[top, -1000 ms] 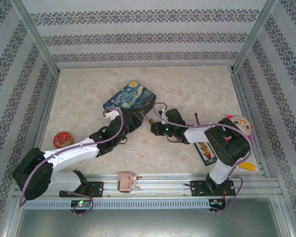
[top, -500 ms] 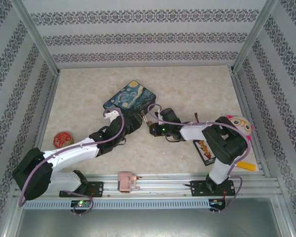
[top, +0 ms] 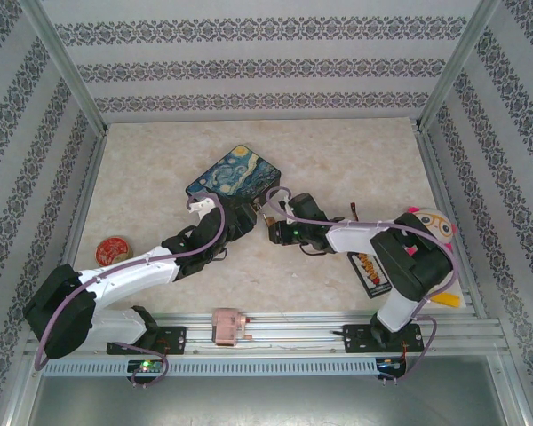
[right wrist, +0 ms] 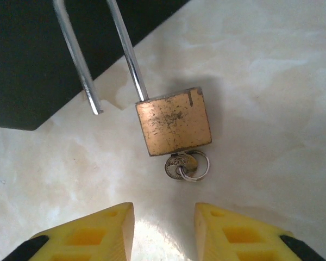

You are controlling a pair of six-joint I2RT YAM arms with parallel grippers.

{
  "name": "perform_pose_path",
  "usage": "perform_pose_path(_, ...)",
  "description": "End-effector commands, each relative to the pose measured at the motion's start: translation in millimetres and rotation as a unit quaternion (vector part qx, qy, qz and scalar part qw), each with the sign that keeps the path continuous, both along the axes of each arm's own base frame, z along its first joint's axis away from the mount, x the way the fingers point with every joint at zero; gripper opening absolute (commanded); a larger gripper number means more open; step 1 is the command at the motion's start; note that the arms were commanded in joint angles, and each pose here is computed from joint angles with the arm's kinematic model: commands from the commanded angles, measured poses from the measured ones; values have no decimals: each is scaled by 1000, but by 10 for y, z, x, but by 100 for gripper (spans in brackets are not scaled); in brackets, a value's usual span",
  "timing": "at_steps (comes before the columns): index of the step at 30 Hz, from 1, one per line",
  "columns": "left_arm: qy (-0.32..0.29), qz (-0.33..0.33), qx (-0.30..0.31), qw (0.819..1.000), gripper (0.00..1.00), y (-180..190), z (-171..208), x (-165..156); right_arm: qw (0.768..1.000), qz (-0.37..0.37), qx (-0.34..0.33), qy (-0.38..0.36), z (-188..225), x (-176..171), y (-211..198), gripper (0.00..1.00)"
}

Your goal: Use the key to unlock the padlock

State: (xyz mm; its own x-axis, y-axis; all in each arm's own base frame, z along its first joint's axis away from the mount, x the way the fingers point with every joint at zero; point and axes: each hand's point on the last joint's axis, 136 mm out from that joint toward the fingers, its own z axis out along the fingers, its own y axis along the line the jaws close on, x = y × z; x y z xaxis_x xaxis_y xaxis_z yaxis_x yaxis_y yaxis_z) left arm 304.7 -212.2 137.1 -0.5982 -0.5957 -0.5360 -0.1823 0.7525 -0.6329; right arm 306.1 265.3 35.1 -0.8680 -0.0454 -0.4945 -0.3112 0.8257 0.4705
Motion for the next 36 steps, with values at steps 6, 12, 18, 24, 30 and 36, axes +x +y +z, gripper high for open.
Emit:
perform_pose_path(6, -1, -11, 42, 999, 99, 1, 42, 19, 997, 9, -52, -52, 314, 87, -118, 42)
perform_pose_path(12, 5, -10, 47, 999, 99, 17, 17, 24, 993, 35, -98, -46, 230, 173, -114, 44)
perform_pose_path(18, 13, -10, 49, 999, 99, 48, -11, 20, 992, 57, -108, -32, 104, 274, -21, 45)
perform_pose_path(24, 19, -5, 47, 999, 99, 80, -47, 13, 992, 70, -102, -20, 6, 359, 61, 46)
perform_pose_path(30, 19, -3, 45, 999, 99, 85, -49, 21, 991, 64, -121, -14, -114, 467, 32, 46)
perform_pose_path(36, 22, -4, 42, 999, 99, 74, -66, 24, 987, 57, -152, -10, -249, 563, -23, 46)
